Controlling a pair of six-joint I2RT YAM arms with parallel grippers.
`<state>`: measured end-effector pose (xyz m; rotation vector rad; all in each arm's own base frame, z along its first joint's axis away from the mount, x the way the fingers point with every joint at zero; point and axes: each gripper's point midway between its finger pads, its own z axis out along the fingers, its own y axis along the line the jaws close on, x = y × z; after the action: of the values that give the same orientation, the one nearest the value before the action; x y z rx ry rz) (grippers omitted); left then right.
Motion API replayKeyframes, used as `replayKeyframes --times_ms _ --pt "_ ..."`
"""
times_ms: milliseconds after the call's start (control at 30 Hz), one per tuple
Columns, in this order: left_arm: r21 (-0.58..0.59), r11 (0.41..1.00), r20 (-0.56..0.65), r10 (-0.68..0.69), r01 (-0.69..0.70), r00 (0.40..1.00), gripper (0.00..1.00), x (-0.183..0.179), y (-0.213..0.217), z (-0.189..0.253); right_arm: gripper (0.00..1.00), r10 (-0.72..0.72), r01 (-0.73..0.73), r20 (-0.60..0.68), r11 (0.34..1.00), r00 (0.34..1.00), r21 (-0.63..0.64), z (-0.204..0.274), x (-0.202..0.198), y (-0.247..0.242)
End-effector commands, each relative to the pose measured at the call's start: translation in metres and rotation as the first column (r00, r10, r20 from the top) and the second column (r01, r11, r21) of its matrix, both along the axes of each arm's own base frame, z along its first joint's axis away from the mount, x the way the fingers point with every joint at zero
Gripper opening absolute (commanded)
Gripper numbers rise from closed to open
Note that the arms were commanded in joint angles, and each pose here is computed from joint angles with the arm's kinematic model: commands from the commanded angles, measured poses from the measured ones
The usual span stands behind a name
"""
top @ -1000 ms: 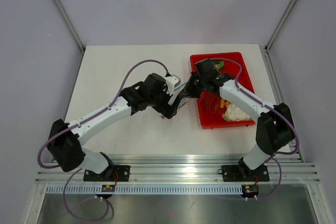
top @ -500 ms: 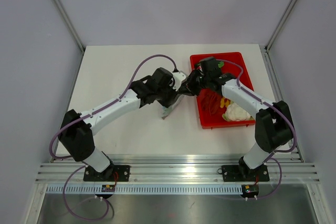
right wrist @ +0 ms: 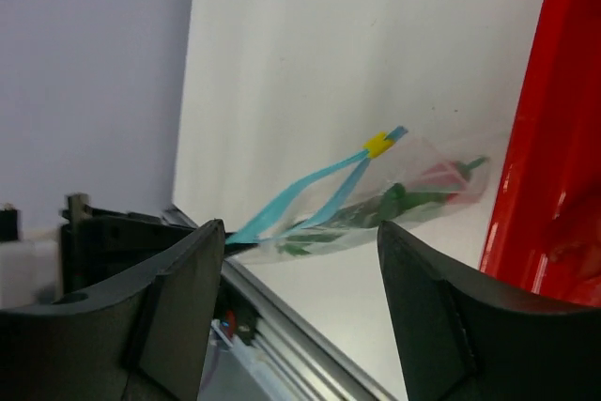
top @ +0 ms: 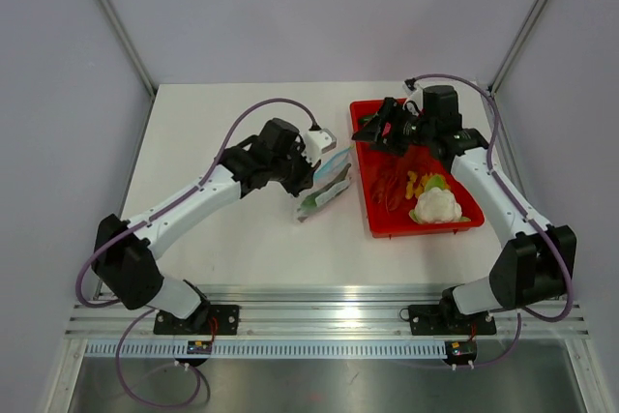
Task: Place the food in the zip-top bag and seal the zipper
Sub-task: Zip the zipper food storage bag.
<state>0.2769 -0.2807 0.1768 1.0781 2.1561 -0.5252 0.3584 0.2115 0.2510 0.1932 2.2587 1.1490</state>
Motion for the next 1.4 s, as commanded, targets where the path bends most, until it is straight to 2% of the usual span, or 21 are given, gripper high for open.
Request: replayKeyframes --times_ms 0,67,133,167,200,267,300,400,533,733,867,933,1000,1367 --pt "-0.112 0.982 0.107 -0.138 0.150 0.985 0.00 -0.003 -0.004 0.039 0.73 0.189 -0.135 0.250 0.966 0.950 -0.221 0.002 -0.009 -0.011" --pt "-0.115 0.969 0.132 -0.203 0.219 0.970 0.00 -0.007 0.000 0.042 0.73 0.193 -0.088 0.330 0.948 0.924 -0.307 0.001 -0.012 -0.025" --pt "-0.103 0.960 0.158 -0.244 0.262 0.957 0.00 -0.011 0.005 0.044 0.73 0.247 -0.069 0.469 0.929 0.848 -0.364 0.019 -0.016 -0.031" --pt "-0.083 0.955 0.176 -0.268 0.286 0.947 0.00 -0.013 0.007 0.041 0.73 0.293 -0.096 0.490 0.917 0.821 -0.388 0.010 -0.023 -0.030" --pt "-0.075 0.953 0.186 -0.276 0.294 0.943 0.00 -0.014 0.010 0.040 0.73 0.354 -0.098 0.562 0.896 0.748 -0.434 0.017 -0.024 -0.030" --pt "-0.061 0.941 0.210 -0.313 0.332 0.926 0.00 -0.019 0.013 0.041 0.73 0.397 -0.105 0.621 0.886 0.676 -0.452 0.021 -0.040 -0.030" --pt "-0.057 0.937 0.214 -0.327 0.346 0.921 0.00 -0.022 0.014 0.040 0.73 0.433 -0.095 0.659 0.871 0.616 -0.483 0.024 -0.041 -0.030" --pt "-0.068 0.913 0.253 -0.373 0.401 0.893 0.00 -0.028 0.015 0.047 0.70 0.555 -0.202 0.686 0.824 0.470 -0.529 0.023 -0.069 -0.020" --pt "-0.087 0.892 0.275 -0.406 0.444 0.871 0.00 -0.035 0.012 0.056 0.70 0.612 -0.295 0.673 0.790 0.416 -0.537 0.019 -0.084 -0.012" --pt "-0.082 0.883 0.259 -0.430 0.463 0.865 0.00 -0.043 0.016 0.060 0.72 0.624 -0.286 0.683 0.781 0.379 -0.555 0.018 -0.088 -0.013" --pt "-0.064 0.861 0.271 -0.472 0.505 0.839 0.00 -0.052 0.023 0.062 0.74 0.630 -0.320 0.678 0.776 0.379 -0.543 0.017 -0.093 -0.010" --pt "-0.054 0.865 0.278 -0.467 0.499 0.839 0.00 -0.053 0.029 0.065 0.80 0.627 -0.319 0.676 0.779 0.387 -0.540 0.015 -0.091 -0.011" --pt "-0.045 0.868 0.281 -0.464 0.495 0.840 0.00 -0.054 0.035 0.067 0.82 0.628 -0.320 0.673 0.778 0.390 -0.541 0.014 -0.092 -0.011" --pt "-0.018 0.865 0.356 -0.464 0.502 0.812 0.00 -0.063 0.054 0.093 0.82 0.644 -0.440 0.684 0.753 0.341 -0.490 0.017 -0.118 -0.001"
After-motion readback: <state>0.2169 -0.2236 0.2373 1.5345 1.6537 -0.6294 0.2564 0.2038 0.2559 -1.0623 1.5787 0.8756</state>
